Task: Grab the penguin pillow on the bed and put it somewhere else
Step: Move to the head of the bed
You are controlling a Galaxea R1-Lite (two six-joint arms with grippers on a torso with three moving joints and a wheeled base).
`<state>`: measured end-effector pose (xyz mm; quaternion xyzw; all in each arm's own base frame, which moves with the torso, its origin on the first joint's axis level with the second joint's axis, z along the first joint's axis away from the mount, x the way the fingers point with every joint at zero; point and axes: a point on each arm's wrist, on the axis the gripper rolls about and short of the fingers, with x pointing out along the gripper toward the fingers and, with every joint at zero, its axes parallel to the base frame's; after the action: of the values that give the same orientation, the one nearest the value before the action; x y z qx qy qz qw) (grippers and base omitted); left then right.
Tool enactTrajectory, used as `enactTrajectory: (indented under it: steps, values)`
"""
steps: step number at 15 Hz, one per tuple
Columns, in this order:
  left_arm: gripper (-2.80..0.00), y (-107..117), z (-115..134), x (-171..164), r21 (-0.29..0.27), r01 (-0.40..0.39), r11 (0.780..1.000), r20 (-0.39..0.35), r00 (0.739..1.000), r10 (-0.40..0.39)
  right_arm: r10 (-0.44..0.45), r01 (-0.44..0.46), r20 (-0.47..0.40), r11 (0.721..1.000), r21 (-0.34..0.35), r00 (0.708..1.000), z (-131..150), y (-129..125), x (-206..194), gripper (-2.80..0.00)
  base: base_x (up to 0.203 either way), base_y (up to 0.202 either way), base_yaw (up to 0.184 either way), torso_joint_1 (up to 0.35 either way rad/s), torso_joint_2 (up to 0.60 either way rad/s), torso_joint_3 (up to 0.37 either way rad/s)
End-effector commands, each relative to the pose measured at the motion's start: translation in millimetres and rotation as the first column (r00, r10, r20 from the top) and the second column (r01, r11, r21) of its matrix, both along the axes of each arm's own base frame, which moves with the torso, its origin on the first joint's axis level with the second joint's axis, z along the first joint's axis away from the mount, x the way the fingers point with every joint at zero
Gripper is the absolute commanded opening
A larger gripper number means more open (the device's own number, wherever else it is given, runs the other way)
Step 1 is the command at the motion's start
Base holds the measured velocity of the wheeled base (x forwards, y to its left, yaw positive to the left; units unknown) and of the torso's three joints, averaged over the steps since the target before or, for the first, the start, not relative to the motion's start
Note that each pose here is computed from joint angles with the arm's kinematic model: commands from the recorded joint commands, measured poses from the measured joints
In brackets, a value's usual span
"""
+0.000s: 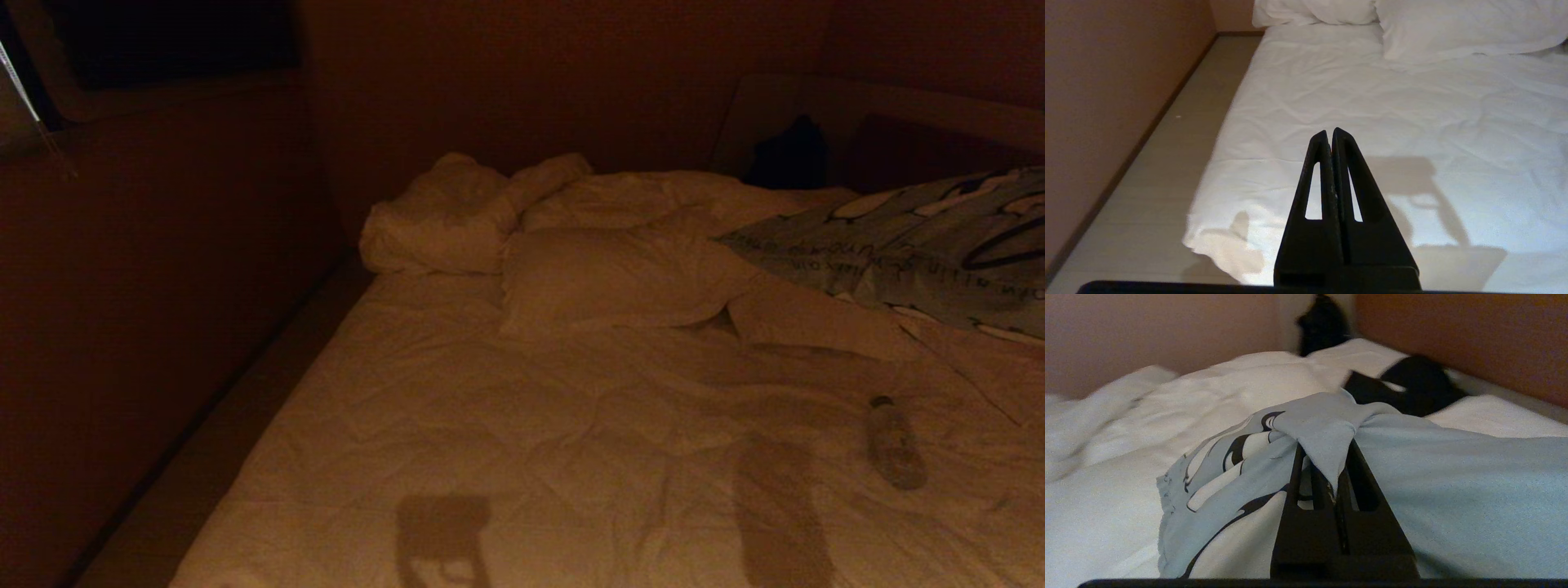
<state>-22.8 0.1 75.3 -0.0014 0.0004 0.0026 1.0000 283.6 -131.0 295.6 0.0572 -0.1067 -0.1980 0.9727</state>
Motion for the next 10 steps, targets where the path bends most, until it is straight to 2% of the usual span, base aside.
enactTrajectory:
  steps: [1,10]
  values:
    - [-2.8,0.0,0.0,0.0,0.0,0.0,1.0,-0.001,1.0,0.0,-0.029,0.029,-0.014,0.999,0.017,0.999,-7.8,-17.5,7.6,-2.8,0.0,-0.193,-0.002,0.006,0.01,-0.002]
    - [-2.8,0.0,0.0,0.0,0.0,-0.001,1.0,-0.001,1.0,0.001,-0.138,0.139,-0.021,0.99,0.04,0.99,-19.0,-71.7,16.8,-2.8,0.0,-0.196,0.001,0.002,0.0,0.001]
